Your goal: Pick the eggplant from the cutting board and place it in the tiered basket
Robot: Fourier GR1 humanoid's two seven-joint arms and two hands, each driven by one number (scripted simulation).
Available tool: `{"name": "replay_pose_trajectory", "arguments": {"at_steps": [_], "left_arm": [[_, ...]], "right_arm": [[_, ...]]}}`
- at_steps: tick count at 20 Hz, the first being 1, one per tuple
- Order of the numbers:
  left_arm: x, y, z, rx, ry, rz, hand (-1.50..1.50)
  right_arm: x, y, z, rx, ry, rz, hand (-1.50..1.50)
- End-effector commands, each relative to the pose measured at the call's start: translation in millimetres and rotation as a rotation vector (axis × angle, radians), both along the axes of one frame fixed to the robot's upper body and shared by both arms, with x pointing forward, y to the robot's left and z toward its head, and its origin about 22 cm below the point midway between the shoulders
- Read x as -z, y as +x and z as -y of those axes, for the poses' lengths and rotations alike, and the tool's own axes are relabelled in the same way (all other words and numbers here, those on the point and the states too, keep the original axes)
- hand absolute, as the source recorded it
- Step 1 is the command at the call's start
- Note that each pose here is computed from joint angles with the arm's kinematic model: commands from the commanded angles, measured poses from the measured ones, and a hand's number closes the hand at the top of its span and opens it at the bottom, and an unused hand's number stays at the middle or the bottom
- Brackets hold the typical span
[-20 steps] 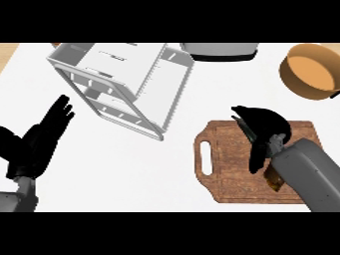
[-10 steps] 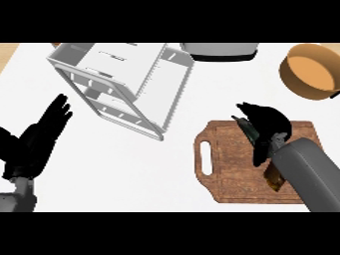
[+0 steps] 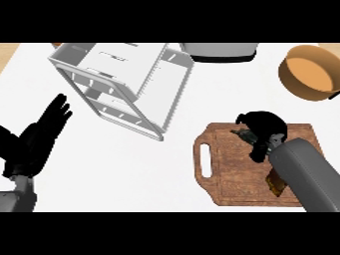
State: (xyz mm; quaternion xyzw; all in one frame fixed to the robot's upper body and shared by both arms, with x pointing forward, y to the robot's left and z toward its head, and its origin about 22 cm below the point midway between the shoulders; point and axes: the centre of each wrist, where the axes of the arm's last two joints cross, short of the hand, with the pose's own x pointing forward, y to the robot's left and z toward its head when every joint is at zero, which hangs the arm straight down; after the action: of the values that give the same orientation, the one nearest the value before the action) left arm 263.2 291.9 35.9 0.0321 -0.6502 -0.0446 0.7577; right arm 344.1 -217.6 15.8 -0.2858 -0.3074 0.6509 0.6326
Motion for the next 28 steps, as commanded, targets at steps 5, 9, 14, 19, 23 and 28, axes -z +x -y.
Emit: {"name": "replay_pose_trajectory", "arguments": {"at_steps": [5, 9, 14, 19, 23, 28], "left_arm": [[1, -8.7, -7, 0.001, 0.01, 0.01, 0.0], [3, -7.0, -1, -0.025, -0.001, 0.007, 0.0], [-18, -6.1, -15, -0.025, -0.002, 0.004, 0.0], [10, -13.6, 2, -0.031, -0.006, 0.011, 0.0], [2, -9.9, -17, -0.057, 0.006, -0.013, 0.0], [-7, -4.2, 2, -0.017, -0.023, 0.006, 0.0]], "right_arm": [[9, -15, 26, -0.049, -0.049, 0.044, 1.5], [16, -33, 47, 0.131, -0.05, 0.252, 1.5], [-2, -54, 64, 0.176, -0.009, 0.502, 1.5], [-41, -47, 52, 0.206, 0.155, 0.833, 1.5], [-72, -56, 17, 0.223, 0.485, 0.997, 1.5], [-133, -70, 1, 0.132, 0.598, 1.07, 1.5]]}}
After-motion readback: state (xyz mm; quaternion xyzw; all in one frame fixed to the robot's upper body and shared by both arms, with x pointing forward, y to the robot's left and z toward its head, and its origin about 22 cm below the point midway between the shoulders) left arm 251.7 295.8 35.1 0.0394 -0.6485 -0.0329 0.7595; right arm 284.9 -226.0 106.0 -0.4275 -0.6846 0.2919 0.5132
